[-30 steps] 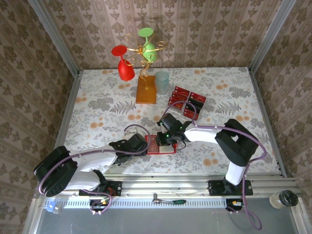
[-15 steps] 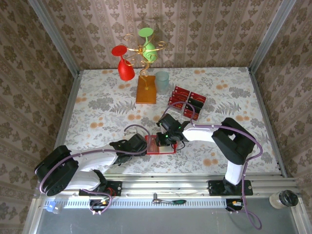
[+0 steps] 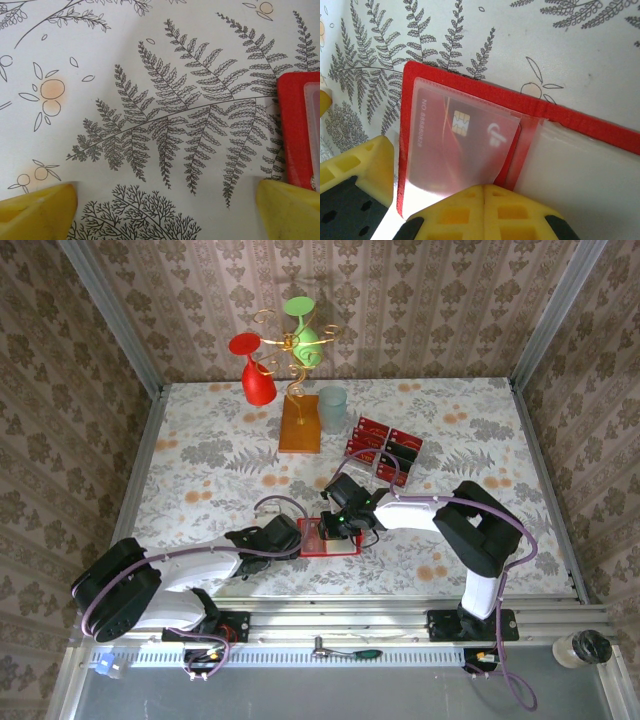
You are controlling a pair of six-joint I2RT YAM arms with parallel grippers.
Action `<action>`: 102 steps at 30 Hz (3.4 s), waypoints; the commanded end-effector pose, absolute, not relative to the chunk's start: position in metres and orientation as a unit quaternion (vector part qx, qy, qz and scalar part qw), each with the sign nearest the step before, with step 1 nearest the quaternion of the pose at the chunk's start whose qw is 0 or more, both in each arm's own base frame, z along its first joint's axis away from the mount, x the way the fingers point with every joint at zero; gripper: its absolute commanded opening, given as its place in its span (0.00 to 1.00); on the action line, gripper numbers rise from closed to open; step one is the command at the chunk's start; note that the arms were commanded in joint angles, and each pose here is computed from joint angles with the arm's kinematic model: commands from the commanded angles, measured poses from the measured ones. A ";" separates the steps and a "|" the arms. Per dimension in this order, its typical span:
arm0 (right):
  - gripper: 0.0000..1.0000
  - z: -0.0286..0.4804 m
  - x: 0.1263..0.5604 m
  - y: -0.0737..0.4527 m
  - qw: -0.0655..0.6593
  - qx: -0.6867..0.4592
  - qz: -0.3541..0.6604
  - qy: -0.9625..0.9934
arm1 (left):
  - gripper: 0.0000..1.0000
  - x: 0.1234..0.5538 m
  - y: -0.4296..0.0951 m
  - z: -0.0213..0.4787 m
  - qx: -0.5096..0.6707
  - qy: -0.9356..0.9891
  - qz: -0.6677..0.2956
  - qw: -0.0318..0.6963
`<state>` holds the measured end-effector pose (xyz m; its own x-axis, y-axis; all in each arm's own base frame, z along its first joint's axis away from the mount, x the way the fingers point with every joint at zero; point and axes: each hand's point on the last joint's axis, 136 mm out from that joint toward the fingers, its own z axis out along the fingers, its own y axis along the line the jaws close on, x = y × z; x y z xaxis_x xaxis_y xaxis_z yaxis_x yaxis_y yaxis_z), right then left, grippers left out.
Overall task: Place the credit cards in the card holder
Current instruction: Insert the credit card into the card slot, then flip over the card slot on the card holder.
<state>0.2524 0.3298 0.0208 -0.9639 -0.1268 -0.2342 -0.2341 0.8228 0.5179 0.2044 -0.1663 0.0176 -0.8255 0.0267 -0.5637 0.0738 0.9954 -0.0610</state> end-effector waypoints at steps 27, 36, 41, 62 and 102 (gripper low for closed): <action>0.18 0.073 0.276 0.279 0.149 -0.060 0.278 0.947 | 1.00 0.220 -0.202 0.118 0.018 0.921 -0.146 0.361; 0.16 0.047 0.288 0.272 0.134 -0.039 0.266 0.954 | 1.00 0.213 -0.263 0.112 0.046 0.920 -0.181 0.345; 0.15 0.037 0.288 0.270 0.123 -0.037 0.258 0.957 | 1.00 0.203 -0.279 0.091 0.059 0.926 -0.179 0.328; 0.10 0.012 0.268 0.274 0.083 -0.037 0.258 0.962 | 1.00 0.191 -0.267 0.029 0.078 0.943 -0.135 0.295; 0.22 0.043 0.280 0.286 0.107 -0.036 0.276 0.954 | 0.81 0.184 -0.255 0.005 0.089 0.945 -0.125 0.288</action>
